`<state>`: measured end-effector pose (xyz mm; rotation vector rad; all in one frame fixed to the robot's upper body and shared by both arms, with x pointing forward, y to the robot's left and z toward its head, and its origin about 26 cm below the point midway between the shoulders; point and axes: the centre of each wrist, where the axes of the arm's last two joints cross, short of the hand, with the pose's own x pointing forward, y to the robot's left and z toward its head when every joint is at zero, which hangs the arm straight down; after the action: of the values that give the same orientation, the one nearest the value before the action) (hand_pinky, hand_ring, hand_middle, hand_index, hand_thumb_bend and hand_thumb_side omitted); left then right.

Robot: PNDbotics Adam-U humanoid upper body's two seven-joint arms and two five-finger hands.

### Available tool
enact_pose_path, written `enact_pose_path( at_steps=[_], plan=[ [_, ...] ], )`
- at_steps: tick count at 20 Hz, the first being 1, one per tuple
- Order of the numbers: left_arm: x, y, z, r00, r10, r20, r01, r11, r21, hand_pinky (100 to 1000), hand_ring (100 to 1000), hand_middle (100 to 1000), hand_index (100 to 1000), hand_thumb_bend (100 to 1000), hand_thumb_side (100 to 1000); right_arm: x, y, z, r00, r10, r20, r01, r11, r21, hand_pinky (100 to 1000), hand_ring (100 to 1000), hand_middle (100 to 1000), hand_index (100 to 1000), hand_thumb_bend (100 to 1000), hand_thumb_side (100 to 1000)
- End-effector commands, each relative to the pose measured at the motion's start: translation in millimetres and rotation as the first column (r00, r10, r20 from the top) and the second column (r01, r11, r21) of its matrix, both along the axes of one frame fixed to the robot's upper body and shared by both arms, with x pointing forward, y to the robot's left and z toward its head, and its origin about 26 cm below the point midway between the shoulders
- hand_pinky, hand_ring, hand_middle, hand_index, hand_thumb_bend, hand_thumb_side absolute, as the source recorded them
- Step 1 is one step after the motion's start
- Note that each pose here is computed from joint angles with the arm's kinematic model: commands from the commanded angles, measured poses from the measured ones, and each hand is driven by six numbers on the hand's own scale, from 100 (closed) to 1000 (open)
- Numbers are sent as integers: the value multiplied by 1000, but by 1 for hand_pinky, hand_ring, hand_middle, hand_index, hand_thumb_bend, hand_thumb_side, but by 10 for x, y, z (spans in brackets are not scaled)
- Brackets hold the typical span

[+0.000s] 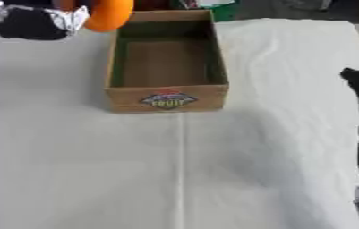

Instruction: Pick up objects on the table and place them in the box.

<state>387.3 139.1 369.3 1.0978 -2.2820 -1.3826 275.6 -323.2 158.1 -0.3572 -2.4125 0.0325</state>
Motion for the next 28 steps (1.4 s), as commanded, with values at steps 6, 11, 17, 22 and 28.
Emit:
enact_pose_path(
  at_steps=[6, 11, 17, 22, 28],
  plan=[
    [543, -146, -118, 992, 96, 80, -88, 992, -95, 169, 439, 502, 630, 100, 392, 0, 34, 102, 999, 43, 14, -43, 999, -31, 952, 867, 687, 938, 100, 1000],
    [861, -243, -540, 985, 173, 4, -173, 983, -68, 126, 398, 492, 621, 100, 376, 6, 53, 102, 998, 57, 10, -57, 998, -32, 954, 868, 686, 939, 100, 1000],
    [1032, -399, -1015, 966, 257, -34, -256, 966, 33, 111, 401, 478, 609, 100, 355, 11, 69, 95, 998, 62, 4, -62, 998, -19, 956, 868, 686, 940, 100, 1000],
    [1051, -484, -1252, 953, 303, -6, -298, 939, 170, 146, 459, 502, 668, 100, 327, 10, 73, 87, 998, 65, 3, -65, 998, -14, 957, 869, 685, 941, 100, 1000],
    [1043, -475, -1254, 937, 349, -21, -331, 905, 267, 407, 671, 678, 876, 100, 307, 4, 74, 70, 998, 59, -5, -59, 998, -8, 959, 869, 684, 941, 100, 1000]
  ],
)
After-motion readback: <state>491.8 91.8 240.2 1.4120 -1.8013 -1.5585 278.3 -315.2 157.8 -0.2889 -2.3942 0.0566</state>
